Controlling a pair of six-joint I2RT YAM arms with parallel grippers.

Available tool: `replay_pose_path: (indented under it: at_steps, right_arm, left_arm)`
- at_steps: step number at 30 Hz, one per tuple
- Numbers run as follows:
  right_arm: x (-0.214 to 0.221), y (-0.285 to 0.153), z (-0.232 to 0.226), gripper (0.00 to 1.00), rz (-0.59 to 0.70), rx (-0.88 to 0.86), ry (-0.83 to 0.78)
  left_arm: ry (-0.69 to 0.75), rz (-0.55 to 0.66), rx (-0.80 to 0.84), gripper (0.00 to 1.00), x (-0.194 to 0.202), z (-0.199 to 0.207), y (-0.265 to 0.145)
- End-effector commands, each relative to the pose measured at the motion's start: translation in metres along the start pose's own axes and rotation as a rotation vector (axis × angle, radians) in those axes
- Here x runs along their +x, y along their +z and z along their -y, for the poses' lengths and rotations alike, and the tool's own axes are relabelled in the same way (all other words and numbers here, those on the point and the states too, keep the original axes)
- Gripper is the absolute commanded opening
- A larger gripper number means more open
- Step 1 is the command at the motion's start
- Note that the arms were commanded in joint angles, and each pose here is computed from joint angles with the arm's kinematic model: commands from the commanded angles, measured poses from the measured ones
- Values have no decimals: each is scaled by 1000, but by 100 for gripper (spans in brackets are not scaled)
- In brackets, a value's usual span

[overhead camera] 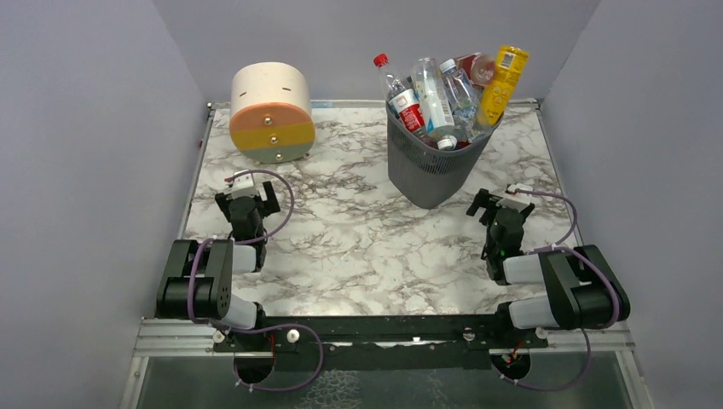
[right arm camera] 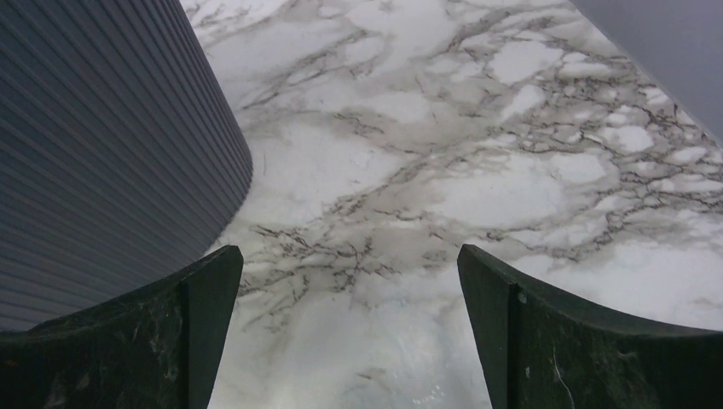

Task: Put the plastic bottles in the bin
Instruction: Reset both arms

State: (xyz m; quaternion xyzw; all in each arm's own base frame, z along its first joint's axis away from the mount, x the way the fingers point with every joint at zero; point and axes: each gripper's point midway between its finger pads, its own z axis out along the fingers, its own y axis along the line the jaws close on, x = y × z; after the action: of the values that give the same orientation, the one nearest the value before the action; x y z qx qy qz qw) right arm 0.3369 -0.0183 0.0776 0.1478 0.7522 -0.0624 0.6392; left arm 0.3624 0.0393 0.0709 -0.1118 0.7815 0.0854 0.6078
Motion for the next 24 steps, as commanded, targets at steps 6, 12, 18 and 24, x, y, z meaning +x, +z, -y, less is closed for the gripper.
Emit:
replay_pose_path:
  at_steps: [6,12,18,24]
  right_arm:
    - [-27,21,-30,100,112,-122,-10]
    - [-25,5,-53,100,152,-303,-96]
    - [-7,12,-70,100,91,-384,-157]
    - [-5,22,-80,99,81,-409,-165]
  left_arm:
    - [-33,100,133,99,-19,12,13]
    - [12,178,251,99,-20,28,-5]
    - [66,201,349,99,-14,46,-5]
    - [75,150,352,99,-9,48,4]
